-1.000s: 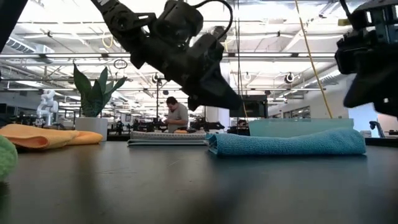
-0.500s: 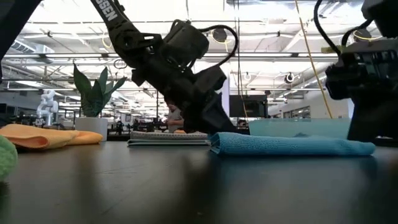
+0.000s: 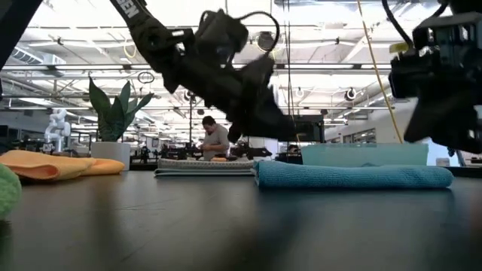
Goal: Fold microfiber towels
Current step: Fold the blue microfiber towel
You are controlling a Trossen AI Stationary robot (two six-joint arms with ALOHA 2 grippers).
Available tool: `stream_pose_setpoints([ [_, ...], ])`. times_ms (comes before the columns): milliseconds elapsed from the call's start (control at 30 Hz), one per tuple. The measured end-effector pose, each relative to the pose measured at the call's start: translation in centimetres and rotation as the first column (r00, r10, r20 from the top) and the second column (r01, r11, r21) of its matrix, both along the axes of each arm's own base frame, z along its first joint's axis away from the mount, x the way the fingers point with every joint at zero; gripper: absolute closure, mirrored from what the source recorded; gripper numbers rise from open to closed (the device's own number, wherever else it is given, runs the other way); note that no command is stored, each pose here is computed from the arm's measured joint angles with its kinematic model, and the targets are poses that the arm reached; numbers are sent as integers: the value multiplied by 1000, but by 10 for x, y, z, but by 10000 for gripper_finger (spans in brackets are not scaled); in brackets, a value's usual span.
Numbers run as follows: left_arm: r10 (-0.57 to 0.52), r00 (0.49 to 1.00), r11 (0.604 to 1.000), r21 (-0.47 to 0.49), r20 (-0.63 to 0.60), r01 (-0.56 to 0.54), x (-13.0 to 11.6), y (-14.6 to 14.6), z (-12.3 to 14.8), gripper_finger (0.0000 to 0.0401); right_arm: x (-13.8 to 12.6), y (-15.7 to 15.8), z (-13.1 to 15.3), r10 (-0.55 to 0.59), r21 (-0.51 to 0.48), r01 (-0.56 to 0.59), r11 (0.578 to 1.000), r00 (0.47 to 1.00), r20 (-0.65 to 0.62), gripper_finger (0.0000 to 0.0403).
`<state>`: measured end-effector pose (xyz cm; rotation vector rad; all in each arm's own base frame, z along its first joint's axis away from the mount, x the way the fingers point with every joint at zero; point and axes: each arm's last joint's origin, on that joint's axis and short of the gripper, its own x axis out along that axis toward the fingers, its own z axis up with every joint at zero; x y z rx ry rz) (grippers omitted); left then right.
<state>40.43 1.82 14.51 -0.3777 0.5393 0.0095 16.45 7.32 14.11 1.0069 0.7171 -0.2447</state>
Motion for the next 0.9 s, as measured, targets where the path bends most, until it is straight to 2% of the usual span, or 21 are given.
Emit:
stream_pose_setpoints([
  [133, -111, 993, 991, -69, 31, 113, 0, -30, 8, 309, -3, -16, 5, -62, -71, 62, 996, 998, -2, 403],
  [200, -177, 984, 980, -86, 9, 177, -2, -50, 6, 309, -3, -28, 4, -99, -116, 96, 989, 995, -24, 403],
  [300, -214, 975, 976, -57, -52, 211, -7, -76, -3, 309, -1, -43, 1, -111, -156, 100, 983, 992, -63, 403],
  [433, -187, 976, 982, -20, -107, 186, -11, -85, -8, 309, 1, -54, -5, -88, -163, 68, 984, 989, -118, 403],
  [600, -134, 972, 991, -6, -192, 136, -16, -83, -14, 309, 4, -61, -10, -92, -176, 64, 982, 984, -154, 403],
  [900, -84, 961, 996, -19, -262, 82, -17, -84, -29, 309, 4, -67, -16, -121, -193, 83, 978, 974, -192, 403],
])
